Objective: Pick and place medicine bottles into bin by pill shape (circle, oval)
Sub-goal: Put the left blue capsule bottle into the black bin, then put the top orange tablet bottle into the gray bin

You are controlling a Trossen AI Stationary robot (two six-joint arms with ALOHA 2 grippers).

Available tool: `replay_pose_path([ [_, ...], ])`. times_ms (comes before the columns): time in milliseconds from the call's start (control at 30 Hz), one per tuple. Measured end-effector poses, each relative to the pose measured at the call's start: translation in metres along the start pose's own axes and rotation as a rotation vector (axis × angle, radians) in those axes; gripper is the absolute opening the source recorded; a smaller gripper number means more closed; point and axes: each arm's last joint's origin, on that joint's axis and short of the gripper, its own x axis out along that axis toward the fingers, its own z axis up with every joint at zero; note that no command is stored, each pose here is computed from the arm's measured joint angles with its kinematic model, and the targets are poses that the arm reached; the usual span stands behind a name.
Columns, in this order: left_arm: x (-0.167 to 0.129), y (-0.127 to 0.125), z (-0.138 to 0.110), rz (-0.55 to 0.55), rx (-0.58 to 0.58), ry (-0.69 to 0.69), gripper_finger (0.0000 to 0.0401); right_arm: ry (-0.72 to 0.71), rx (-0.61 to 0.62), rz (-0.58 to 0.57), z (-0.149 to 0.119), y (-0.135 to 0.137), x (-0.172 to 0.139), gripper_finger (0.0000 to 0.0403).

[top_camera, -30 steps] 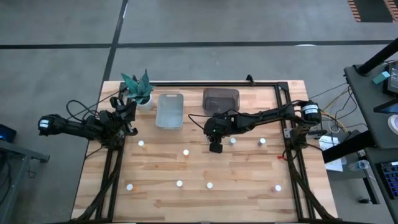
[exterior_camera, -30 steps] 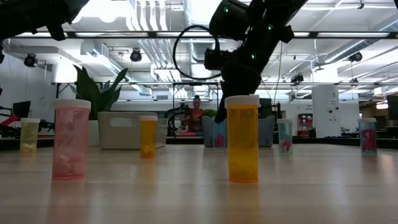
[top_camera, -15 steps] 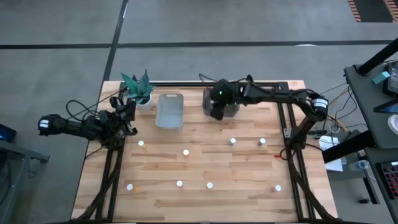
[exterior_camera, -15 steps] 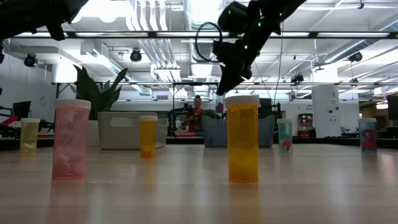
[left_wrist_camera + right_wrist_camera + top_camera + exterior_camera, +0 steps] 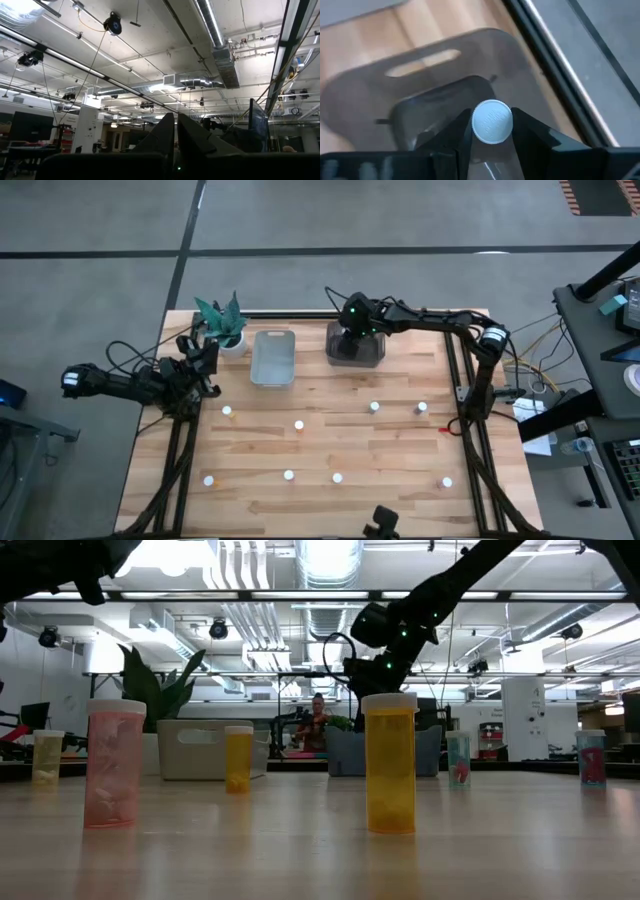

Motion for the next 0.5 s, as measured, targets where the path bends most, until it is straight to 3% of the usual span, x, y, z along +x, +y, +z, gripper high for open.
replay_pose_path([
  [200,0.0,0.0,0.0,0.0,0.0,0.0,0.0006,0.031,0.004,0.0,-0.0049,-0.0029,0.0094,0.0121],
  [500,0.0,0.0,0.0,0.0,0.0,0.0,0.0006,0.034,0.005,-0.001,-0.0055,-0.0033,0.0108,0.0158],
])
